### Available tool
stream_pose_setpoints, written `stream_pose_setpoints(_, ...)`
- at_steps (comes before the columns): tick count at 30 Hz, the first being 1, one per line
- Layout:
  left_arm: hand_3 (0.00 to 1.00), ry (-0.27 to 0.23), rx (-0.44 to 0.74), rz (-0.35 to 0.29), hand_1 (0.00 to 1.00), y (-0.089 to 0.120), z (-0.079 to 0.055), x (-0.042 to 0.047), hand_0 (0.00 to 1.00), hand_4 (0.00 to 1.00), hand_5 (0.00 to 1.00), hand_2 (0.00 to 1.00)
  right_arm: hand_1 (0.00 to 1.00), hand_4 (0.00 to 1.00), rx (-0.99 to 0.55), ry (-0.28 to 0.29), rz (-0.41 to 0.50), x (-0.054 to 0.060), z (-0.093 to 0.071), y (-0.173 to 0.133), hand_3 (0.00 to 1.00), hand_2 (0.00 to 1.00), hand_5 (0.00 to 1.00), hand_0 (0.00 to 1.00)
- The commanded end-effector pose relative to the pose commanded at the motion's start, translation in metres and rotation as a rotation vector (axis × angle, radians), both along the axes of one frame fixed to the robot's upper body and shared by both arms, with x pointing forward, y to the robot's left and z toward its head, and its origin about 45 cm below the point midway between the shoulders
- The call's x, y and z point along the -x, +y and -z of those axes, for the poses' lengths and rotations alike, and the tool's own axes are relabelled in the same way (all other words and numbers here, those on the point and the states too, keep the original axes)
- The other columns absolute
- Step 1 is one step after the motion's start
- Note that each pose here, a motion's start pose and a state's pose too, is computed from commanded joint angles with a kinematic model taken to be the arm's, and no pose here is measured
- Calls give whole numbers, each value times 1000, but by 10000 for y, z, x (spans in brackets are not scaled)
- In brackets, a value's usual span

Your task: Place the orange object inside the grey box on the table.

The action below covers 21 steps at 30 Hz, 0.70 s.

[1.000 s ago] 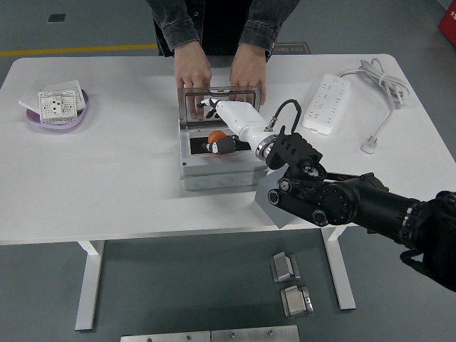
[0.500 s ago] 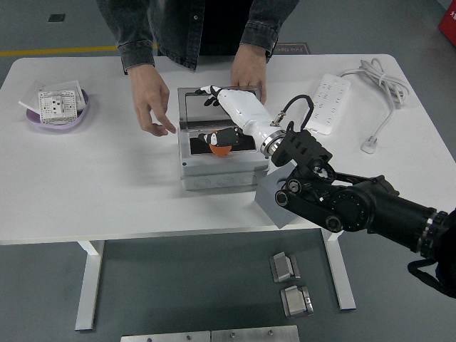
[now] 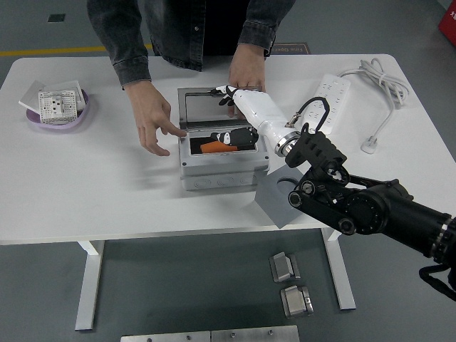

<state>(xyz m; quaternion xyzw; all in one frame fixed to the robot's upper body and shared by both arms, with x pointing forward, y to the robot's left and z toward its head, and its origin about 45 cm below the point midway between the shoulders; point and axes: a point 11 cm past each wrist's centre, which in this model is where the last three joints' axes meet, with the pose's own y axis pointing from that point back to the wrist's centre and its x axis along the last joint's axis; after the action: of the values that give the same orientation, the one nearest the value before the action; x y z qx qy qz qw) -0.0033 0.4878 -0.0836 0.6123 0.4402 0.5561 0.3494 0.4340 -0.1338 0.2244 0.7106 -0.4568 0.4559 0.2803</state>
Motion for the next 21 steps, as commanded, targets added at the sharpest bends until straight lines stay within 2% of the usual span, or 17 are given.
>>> stream_pose_setpoints(4,818,-2,2,0,711,-6,3,-9,718,746,484,689,662,893,-4,-13,3,-23,-65,-7,836,677,277,737)
stream_pose_setpoints(5,818,-2,2,0,711,-7,3,-10,718,746,484,689,662,898,-6,-16,5,-40,-91,-6,830,677,307,738)
stream_pose_setpoints(10,818,0,0,0,711,1,-1,-7,718,746,484,689,662,898,-9,-30,17,-148,-223,1,830,677,307,738)
stream_pose_setpoints(11,818,0,-1,1,711,4,-2,-6,718,745,484,689,661,895,-10,-30,20,-172,-242,0,826,677,331,739)
stream_pose_setpoints(16,818,1,-4,2,711,23,-12,-8,718,745,484,689,661,895,-13,-8,51,-325,-291,-19,826,677,331,739)
stream_pose_setpoints(17,818,1,-4,3,711,26,-13,-9,718,745,484,689,677,910,-10,0,56,-358,-294,-13,826,693,448,746)
stream_pose_setpoints(21,818,1,-6,5,711,37,-19,-19,718,745,484,689,677,910,6,29,76,-465,-298,3,826,693,448,746)
